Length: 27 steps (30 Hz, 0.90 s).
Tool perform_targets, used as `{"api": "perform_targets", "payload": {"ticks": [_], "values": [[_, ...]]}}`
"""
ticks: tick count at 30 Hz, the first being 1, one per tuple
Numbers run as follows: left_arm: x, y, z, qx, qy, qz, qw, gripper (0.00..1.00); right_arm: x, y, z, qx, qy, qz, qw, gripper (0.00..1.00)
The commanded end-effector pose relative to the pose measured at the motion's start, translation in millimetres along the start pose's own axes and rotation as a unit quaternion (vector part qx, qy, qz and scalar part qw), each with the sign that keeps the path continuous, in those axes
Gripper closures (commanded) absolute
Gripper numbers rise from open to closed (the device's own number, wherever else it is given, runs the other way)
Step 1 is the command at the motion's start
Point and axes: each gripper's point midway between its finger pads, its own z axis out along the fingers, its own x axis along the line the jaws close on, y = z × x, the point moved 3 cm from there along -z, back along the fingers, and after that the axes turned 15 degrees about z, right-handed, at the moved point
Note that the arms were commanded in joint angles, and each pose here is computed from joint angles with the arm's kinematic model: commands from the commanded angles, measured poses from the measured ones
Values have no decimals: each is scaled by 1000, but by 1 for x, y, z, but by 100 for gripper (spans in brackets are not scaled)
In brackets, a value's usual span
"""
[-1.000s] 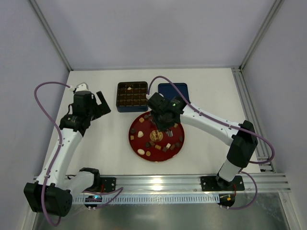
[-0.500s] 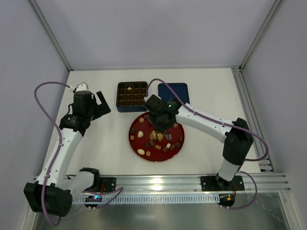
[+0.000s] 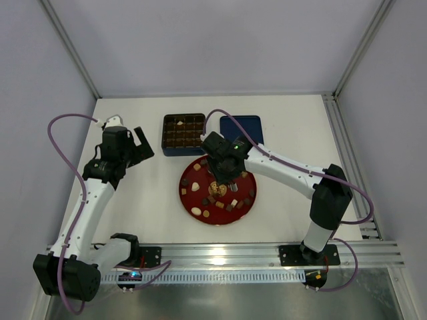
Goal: Pack the chocolate
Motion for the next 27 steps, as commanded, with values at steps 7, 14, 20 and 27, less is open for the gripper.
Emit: {"api": "perform_targets", "payload": {"ticks": [7, 14, 20, 27], "values": [[3, 5, 1, -11, 7, -2, 1000, 0, 2, 7, -5, -13, 11, -2, 1000, 59], [3, 5, 1, -11, 6, -2, 1000, 1, 3, 9, -7, -15, 12, -4, 1000, 60], [3, 5, 0, -12, 6, -1, 1000, 0, 4, 9, -7, -14, 14, -3, 1000, 66], [2, 5, 1, -11, 5, -2, 1000, 0, 4, 25, -27, -45, 16, 1, 999, 69]]}}
